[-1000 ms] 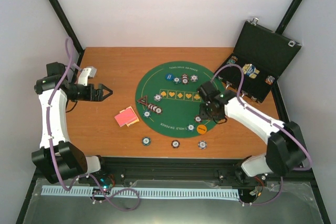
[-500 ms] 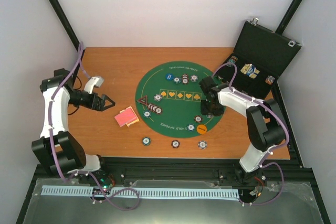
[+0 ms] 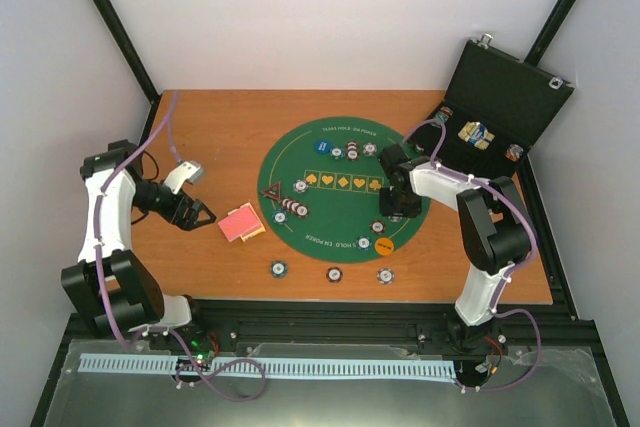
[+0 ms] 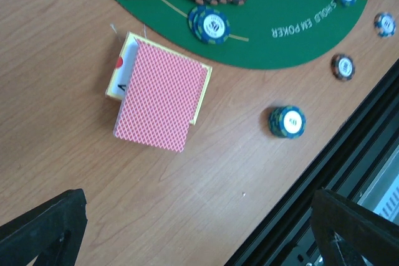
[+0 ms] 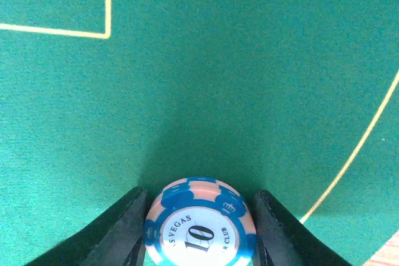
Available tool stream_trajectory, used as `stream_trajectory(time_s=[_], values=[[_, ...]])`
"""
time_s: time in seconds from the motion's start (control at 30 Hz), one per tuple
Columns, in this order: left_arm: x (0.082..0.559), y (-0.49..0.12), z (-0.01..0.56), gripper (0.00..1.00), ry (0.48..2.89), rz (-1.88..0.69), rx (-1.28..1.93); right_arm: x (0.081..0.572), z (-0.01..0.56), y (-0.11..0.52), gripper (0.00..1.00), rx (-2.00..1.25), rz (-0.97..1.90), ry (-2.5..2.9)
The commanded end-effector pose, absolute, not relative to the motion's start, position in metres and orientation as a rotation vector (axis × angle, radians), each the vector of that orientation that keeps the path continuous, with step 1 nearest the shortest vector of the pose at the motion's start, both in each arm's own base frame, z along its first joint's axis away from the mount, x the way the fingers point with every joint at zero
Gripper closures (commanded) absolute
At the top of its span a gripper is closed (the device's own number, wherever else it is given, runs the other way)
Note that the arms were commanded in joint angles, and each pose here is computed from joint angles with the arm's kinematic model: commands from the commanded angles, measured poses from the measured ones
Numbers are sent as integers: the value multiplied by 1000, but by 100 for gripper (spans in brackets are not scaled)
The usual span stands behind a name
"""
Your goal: Distribute texas hold em gaming equipment
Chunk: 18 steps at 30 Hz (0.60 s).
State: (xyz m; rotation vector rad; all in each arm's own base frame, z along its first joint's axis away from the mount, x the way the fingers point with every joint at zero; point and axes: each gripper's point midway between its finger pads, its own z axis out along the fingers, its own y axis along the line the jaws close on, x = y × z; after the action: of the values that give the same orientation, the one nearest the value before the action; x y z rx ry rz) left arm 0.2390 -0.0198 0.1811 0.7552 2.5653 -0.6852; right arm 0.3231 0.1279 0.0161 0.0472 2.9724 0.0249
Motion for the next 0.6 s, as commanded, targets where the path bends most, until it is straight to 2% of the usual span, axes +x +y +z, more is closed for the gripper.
stream_trajectory(time_s=[0.0, 0.23, 0.33, 0.57], values=[[236, -12, 174, 0, 2538, -574, 870, 330, 14, 131, 47, 45, 53, 2964], [224, -22, 156, 0, 2473, -517, 1057, 335, 59, 126, 13, 90, 60, 2854], [233, -26, 143, 0, 2481, -434, 1116, 329, 81, 124, 1, 123, 71, 2787], [257, -36, 117, 0, 2521, -355, 1195, 307, 122, 142, 0, 108, 115, 2690]])
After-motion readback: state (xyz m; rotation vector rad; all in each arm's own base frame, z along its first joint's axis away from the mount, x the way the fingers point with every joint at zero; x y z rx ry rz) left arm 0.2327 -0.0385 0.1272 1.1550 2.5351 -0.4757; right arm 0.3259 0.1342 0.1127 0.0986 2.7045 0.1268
